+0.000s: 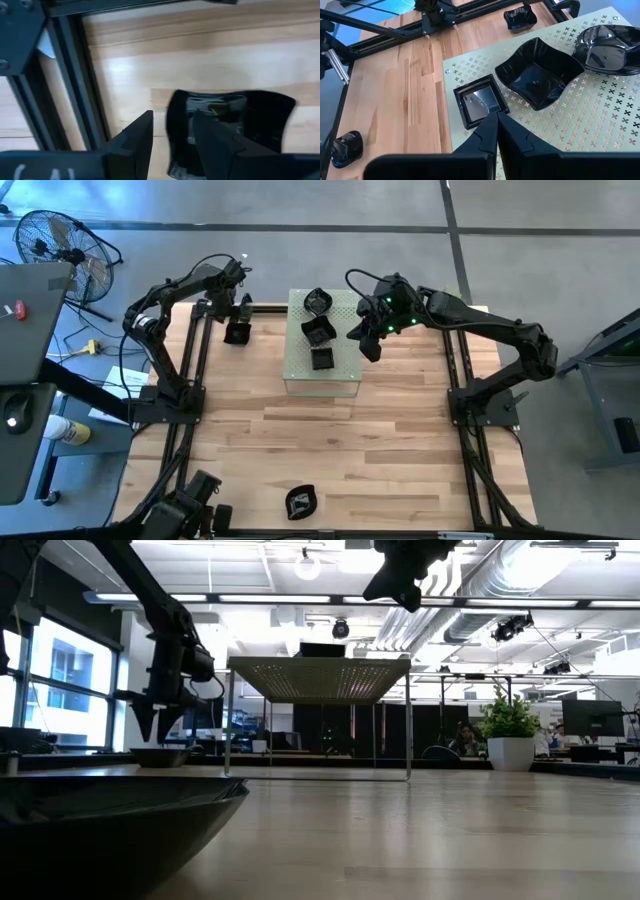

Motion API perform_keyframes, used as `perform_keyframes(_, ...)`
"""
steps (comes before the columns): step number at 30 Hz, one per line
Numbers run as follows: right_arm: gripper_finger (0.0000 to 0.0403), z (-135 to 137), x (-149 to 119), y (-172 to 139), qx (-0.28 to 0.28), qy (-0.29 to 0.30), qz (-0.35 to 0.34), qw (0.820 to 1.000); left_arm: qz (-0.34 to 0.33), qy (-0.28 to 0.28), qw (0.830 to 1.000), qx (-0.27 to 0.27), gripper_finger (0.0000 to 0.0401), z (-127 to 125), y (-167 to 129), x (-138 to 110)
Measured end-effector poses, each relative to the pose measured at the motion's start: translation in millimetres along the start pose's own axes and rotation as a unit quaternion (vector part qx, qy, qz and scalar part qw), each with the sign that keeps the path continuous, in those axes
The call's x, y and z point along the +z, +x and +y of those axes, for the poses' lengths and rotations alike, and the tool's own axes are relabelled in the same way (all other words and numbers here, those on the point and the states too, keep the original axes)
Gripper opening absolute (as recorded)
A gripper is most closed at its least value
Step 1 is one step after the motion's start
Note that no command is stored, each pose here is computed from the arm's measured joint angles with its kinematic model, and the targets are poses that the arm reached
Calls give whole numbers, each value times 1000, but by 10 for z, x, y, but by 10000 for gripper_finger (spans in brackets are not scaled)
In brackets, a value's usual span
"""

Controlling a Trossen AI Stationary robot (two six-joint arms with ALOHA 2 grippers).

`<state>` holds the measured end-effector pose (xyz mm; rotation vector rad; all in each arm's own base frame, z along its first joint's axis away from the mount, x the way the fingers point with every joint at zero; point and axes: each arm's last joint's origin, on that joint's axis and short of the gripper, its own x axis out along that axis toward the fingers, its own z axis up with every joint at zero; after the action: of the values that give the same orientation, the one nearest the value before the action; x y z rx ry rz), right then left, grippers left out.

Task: Pick & Place Mini shaped plates
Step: Stack the black distorted square plate on top of the black distorted square plate on the shelf

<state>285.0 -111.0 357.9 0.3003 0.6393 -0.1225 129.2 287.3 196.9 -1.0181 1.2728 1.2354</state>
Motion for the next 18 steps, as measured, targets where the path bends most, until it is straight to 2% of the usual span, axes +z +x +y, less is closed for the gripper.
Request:
perform_keyframes(8, 4, 0, 0, -1, 0, -2, 0, 1000, 44, 28, 998, 40, 135, -115, 189, -16)
perform_keyframes(13, 2, 0, 0, 0, 0, -2, 0, 1000, 43, 12, 999, -4, 135, -145, 191, 6)
perform_keyframes(18, 4, 1, 0, 0, 0, -1, 0, 1000, 49, 18, 999, -16, 116, -151, 190, 1)
